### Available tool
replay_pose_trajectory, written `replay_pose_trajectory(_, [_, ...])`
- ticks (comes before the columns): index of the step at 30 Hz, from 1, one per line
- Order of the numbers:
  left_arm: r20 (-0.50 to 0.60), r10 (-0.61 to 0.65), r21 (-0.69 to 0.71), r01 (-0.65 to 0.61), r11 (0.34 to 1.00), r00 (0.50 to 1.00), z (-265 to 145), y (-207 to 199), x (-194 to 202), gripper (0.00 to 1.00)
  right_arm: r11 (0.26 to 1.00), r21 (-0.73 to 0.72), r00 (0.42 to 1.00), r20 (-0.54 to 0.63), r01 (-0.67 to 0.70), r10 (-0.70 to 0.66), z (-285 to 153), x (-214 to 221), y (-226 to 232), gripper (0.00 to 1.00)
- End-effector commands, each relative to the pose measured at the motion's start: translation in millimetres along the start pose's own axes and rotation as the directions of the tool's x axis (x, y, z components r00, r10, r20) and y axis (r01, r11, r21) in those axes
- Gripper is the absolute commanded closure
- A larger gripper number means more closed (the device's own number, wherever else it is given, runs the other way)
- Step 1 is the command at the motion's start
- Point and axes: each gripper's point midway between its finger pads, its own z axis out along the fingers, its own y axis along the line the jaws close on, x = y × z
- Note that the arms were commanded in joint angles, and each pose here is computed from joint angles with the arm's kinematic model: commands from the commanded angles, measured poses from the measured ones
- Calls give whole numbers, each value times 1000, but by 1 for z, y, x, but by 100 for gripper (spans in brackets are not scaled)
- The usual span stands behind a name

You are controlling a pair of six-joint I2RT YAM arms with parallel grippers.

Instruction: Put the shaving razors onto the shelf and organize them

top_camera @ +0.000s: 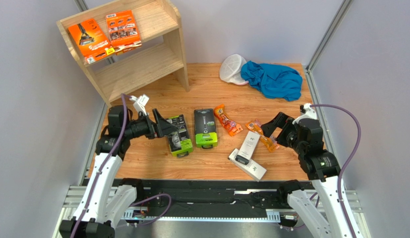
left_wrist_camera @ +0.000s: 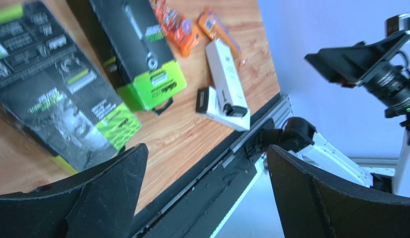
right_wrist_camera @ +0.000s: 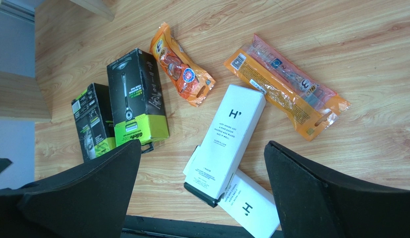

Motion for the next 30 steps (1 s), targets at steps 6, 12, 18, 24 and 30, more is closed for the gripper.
replay_pose_trajectory(6, [69, 46, -62, -42, 997, 997, -25, -17, -26, 1, 996, -41, 992, -99, -82, 78, 14, 34, -1, 0])
replay_pose_trajectory(12, [87, 144, -29, -142, 989, 986, -34, -30, -22, 2, 988, -34, 964, -228, -149, 137, 30, 69, -6, 0])
replay_pose_trajectory(18, [72, 200, -63, -196, 979, 977, -45, -36, -23, 2, 956, -60, 912, -323, -286, 252, 45, 92, -6, 0])
replay_pose_trajectory(24, [64, 203, -33, -202, 979, 977, -43, -41, -24, 3, 906, -96, 864, -357, -412, 355, 56, 98, -13, 5])
replay_pose_trajectory(30, [63, 208, 2, -209, 978, 976, -44, -49, -23, 3, 876, -98, 831, -382, -471, 404, 66, 111, -25, 8])
